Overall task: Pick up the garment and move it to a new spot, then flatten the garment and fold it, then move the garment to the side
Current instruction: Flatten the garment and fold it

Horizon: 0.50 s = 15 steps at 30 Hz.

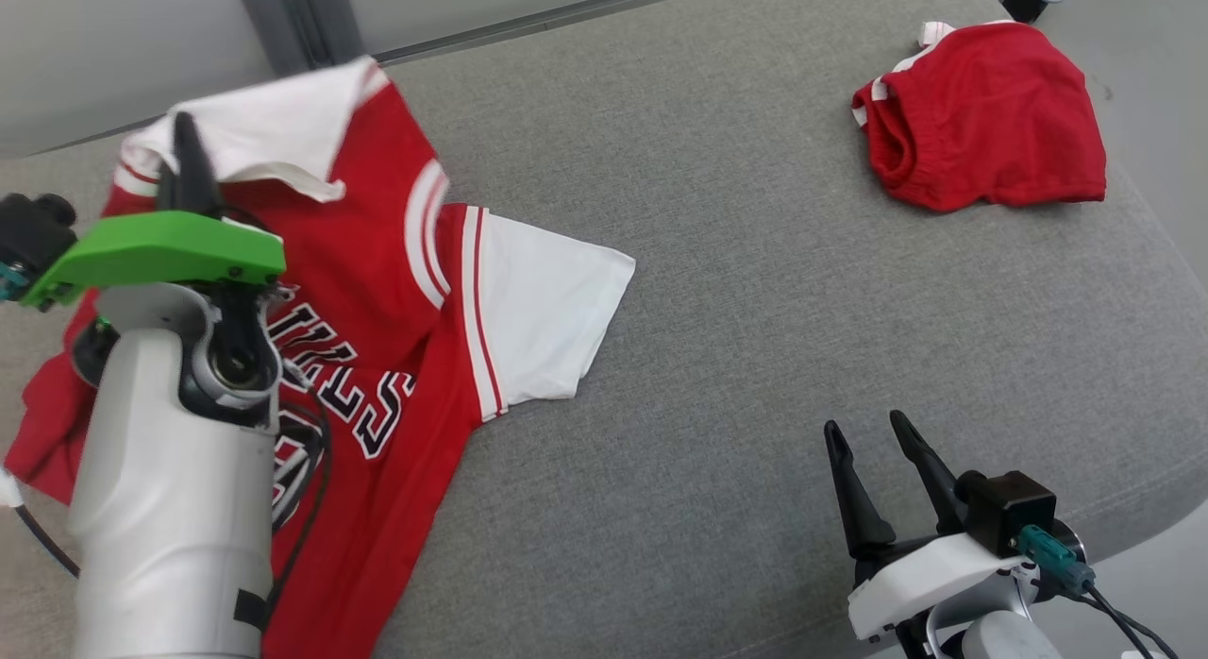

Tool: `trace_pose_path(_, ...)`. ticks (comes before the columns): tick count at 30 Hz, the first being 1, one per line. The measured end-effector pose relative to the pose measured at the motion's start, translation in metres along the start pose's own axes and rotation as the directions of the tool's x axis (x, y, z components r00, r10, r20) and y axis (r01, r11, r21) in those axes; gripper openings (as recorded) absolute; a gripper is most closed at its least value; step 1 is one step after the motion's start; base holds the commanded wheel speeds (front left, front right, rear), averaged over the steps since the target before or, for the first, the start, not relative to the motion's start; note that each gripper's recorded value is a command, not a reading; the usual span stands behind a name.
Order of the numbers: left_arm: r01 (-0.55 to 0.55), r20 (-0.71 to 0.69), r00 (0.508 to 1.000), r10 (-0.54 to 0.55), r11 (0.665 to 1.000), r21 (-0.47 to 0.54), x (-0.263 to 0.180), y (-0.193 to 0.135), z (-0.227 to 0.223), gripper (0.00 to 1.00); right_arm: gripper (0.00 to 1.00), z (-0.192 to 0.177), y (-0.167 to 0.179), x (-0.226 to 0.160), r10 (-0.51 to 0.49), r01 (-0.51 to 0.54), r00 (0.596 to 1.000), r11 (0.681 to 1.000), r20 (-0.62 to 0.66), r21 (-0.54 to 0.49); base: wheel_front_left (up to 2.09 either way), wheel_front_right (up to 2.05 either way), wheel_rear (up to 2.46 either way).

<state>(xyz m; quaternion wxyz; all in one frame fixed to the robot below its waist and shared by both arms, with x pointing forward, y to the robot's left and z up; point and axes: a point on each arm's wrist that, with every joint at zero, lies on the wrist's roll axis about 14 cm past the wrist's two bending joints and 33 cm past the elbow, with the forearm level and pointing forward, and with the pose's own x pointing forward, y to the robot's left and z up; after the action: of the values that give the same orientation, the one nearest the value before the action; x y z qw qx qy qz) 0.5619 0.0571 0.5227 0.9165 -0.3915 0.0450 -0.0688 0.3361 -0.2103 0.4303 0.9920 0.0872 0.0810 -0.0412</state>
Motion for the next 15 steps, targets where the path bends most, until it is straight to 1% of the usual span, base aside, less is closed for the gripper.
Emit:
trace_pose_path(1, -0.02, 0.026, 0.999, 0.02, 0.999, 0.028, 0.007, 0.006, 0.004, 1.0, 1.0, 0.0, -0.001, 0.0, -0.005, 0.005, 1.0, 1.0, -0.002, 0.0, 0.0, 0.0, 0.0)
trace_pose_path(3, -0.035, 0.011, 0.999, 0.034, 0.992, 0.121, 0.013, 0.015, -0.005, 1.0, 1.0, -0.002, -0.005, 0.0, -0.016, 0.016, 1.0, 1.0, -0.009, -0.002, 0.0, 0.0, 0.0)
trace_pose_path(6, 0.034, -0.053, 0.998, -0.021, 0.968, 0.247, 0.012, 0.01, -0.029, 1.0, 1.0, -0.003, -0.011, -0.002, -0.036, 0.036, 0.999, 0.999, -0.012, -0.007, 0.0, 0.0, 0.0)
trace_pose_path(8, 0.107, -0.094, 0.992, -0.079, 0.935, 0.338, 0.005, 0.001, -0.043, 1.0, 1.0, 0.001, -0.014, -0.001, -0.04, 0.04, 0.999, 0.999, -0.003, -0.023, 0.0, 0.0, 0.0)
trace_pose_path(11, 0.142, -0.135, 0.987, -0.09, 0.881, 0.452, -0.016, 0.01, -0.057, 1.0, 1.0, 0.008, -0.011, 0.001, -0.028, 0.029, 0.999, 0.998, 0.021, -0.048, 0.0, 0.0, 0.0)
trace_pose_path(13, 0.142, -0.142, 0.986, -0.083, 0.862, 0.487, -0.035, 0.018, -0.063, 1.0, 1.0, 0.015, -0.01, 0.003, -0.019, 0.021, 0.999, 0.998, 0.043, -0.062, 0.0, 0.0, 0.0)
trace_pose_path(15, 0.124, -0.112, 0.991, -0.079, 0.859, 0.497, -0.057, 0.021, -0.058, 1.0, 1.0, 0.025, -0.007, 0.005, -0.001, 0.007, 0.997, 0.997, 0.071, -0.081, 0.0, 0.0, 0.0)
